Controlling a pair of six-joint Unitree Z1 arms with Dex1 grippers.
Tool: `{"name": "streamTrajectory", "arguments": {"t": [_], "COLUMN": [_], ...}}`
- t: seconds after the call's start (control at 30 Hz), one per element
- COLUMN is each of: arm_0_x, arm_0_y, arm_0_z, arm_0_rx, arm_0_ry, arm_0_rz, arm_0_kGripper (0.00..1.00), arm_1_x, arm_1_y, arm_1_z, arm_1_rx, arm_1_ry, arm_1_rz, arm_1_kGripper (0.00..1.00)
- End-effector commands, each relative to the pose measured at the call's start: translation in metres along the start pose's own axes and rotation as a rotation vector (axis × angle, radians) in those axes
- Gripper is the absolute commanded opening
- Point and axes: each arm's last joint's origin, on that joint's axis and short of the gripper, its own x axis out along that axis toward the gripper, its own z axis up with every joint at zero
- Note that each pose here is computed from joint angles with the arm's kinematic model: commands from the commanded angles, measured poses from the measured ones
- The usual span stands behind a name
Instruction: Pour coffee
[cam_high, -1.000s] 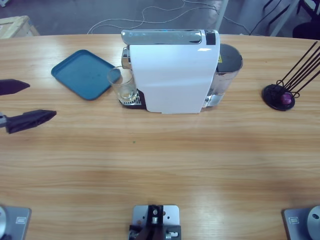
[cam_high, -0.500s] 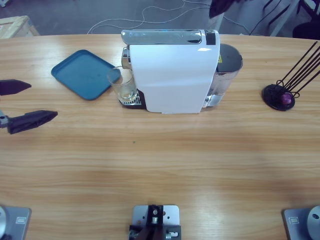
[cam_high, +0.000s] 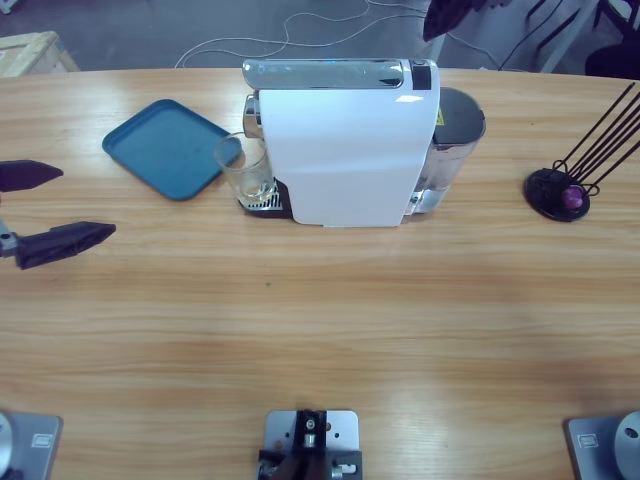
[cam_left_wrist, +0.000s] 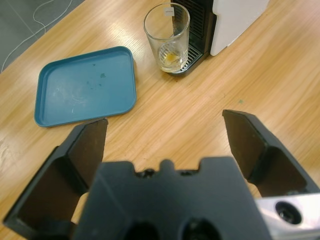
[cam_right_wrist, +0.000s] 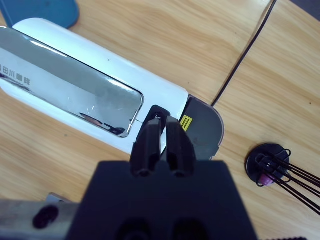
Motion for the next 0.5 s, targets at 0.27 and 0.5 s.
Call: {"name": "streamTrajectory", "arguments": {"t": [0.27, 0.5], "arm_0_x": [0.012, 0.013], "arm_0_y": [-0.003, -0.004], "arm_0_z": [-0.009, -0.011], "arm_0_rx": [0.013, 0.013], "arm_0_ry": [0.038, 0.044], "arm_0_rz": [-0.022, -0.024], "arm_0_kGripper": [0.996, 0.996], "arm_1_x": [0.047, 0.059], "arm_1_y": [-0.002, -0.001], "arm_1_z": [0.002, -0.002], "arm_1_rx": [-0.01, -0.014], "arm_1_ry": [0.108, 0.147], "arm_1_rz": [-0.033, -0.033], "arm_1_kGripper": [0.0, 0.0]}}
